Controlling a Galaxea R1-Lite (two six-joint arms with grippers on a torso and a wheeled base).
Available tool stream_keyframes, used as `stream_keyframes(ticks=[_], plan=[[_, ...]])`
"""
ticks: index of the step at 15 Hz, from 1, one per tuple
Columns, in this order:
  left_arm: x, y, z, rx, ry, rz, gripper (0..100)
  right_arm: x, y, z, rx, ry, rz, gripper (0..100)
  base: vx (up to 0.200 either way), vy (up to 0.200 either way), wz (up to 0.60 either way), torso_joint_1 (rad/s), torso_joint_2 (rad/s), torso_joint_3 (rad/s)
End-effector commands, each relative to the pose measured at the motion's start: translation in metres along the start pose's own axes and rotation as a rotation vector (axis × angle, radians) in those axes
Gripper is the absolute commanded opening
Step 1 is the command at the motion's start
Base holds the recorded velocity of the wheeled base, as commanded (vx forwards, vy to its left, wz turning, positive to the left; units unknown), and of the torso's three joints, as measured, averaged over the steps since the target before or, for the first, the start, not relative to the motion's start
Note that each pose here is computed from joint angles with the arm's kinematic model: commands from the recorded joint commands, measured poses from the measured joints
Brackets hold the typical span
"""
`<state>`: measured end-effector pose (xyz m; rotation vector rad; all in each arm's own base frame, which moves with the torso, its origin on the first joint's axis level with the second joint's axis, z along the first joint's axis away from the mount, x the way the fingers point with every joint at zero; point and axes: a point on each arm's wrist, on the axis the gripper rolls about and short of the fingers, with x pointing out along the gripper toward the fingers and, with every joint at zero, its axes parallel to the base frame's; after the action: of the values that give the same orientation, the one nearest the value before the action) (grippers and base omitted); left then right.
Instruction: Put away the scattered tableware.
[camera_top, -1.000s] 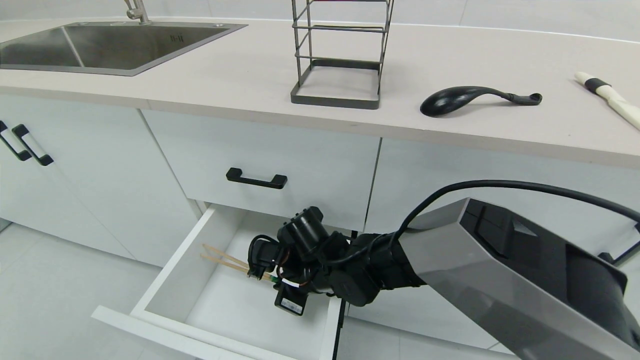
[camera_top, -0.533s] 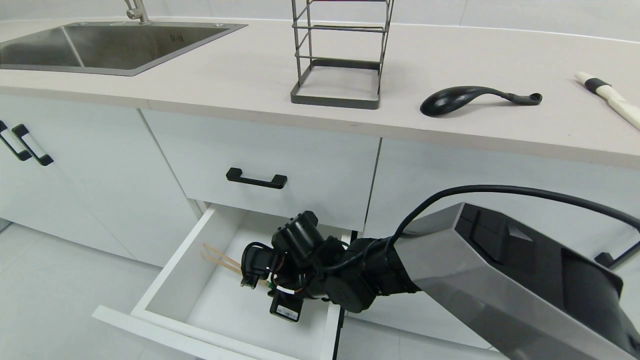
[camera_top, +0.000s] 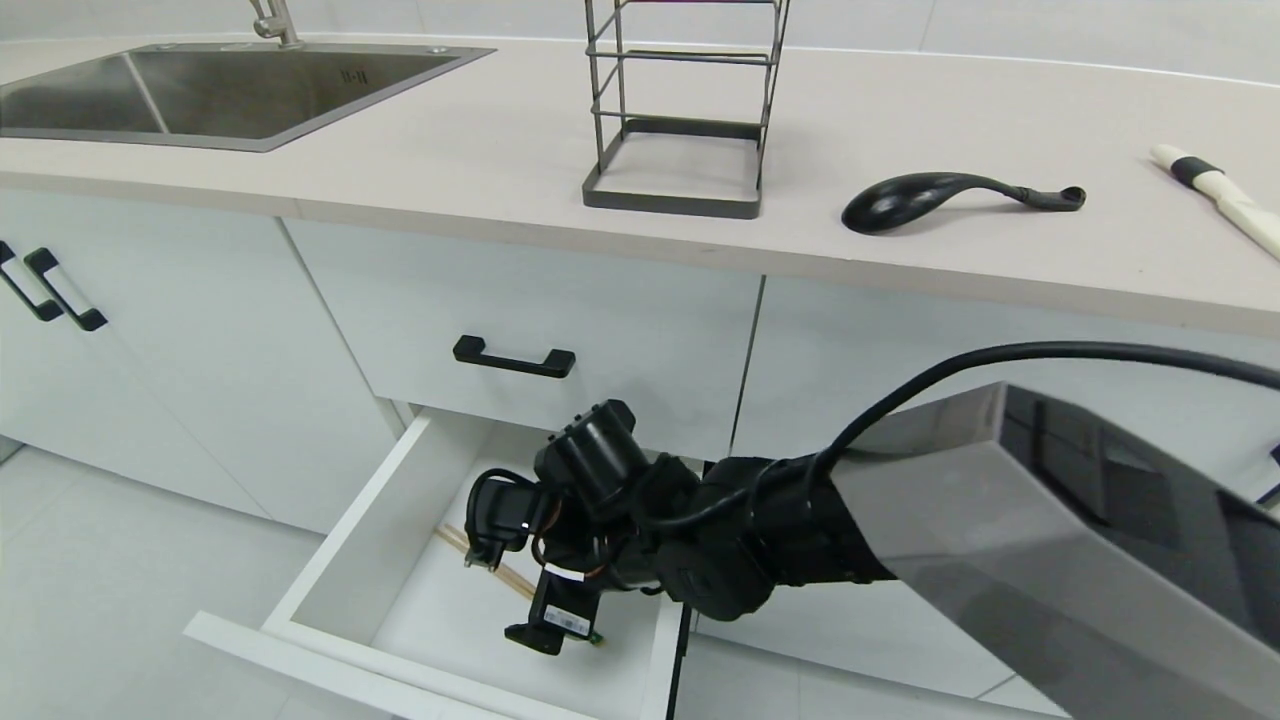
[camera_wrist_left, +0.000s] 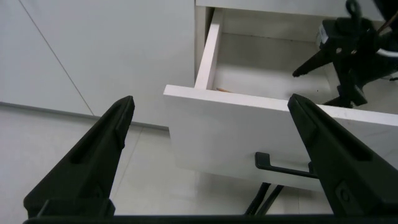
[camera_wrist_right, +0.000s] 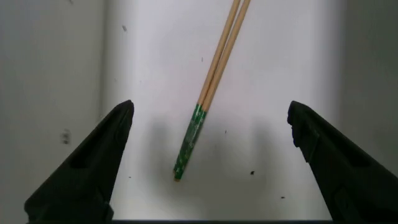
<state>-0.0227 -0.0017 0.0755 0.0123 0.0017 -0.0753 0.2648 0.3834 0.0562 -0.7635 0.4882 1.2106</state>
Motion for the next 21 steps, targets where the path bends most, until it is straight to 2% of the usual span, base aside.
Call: stream_keyframes(ticks=[1, 3, 6, 10, 14, 17, 21], plan=[[0.0, 0.0, 0.0, 0.001, 0.001, 0.0, 100, -0.052, 0.012, 0.029, -0.032, -0.073, -0.007, 100, 0.0, 0.0, 0.0, 0.0, 0.0, 0.0], [0.0, 0.0, 0.0, 0.0, 0.001, -0.001, 100, -0.103, 0.033, 0.029, -0.051, -0.086, 0.004, 100, 0.0, 0.0, 0.0, 0.0, 0.0, 0.0], [0.0, 0.0, 0.0, 0.0, 0.001, 0.0, 100, -0.137, 0.044, 0.011, -0.054, -0.035, -0.058, 100, 0.0, 0.0, 0.0, 0.0, 0.0, 0.0], [0.0, 0.0, 0.0, 0.001, 0.002, 0.0, 100, -0.166, 0.059, -0.008, -0.062, -0.042, -0.136, 100, 0.0, 0.0, 0.0, 0.0, 0.0, 0.0], [0.0, 0.0, 0.0, 0.0, 0.002, -0.001, 100, -0.182, 0.078, -0.047, -0.064, -0.036, -0.135, 100, 0.0, 0.0, 0.0, 0.0, 0.0, 0.0], [0.0, 0.0, 0.0, 0.0, 0.001, -0.001, 100, -0.187, 0.082, -0.055, -0.064, -0.012, -0.142, 100, 0.0, 0.0, 0.0, 0.0, 0.0, 0.0], [0.0, 0.0, 0.0, 0.0, 0.002, 0.0, 100, -0.187, 0.082, -0.055, -0.068, -0.011, -0.145, 100, 0.0, 0.0, 0.0, 0.104, -0.09, -0.016]])
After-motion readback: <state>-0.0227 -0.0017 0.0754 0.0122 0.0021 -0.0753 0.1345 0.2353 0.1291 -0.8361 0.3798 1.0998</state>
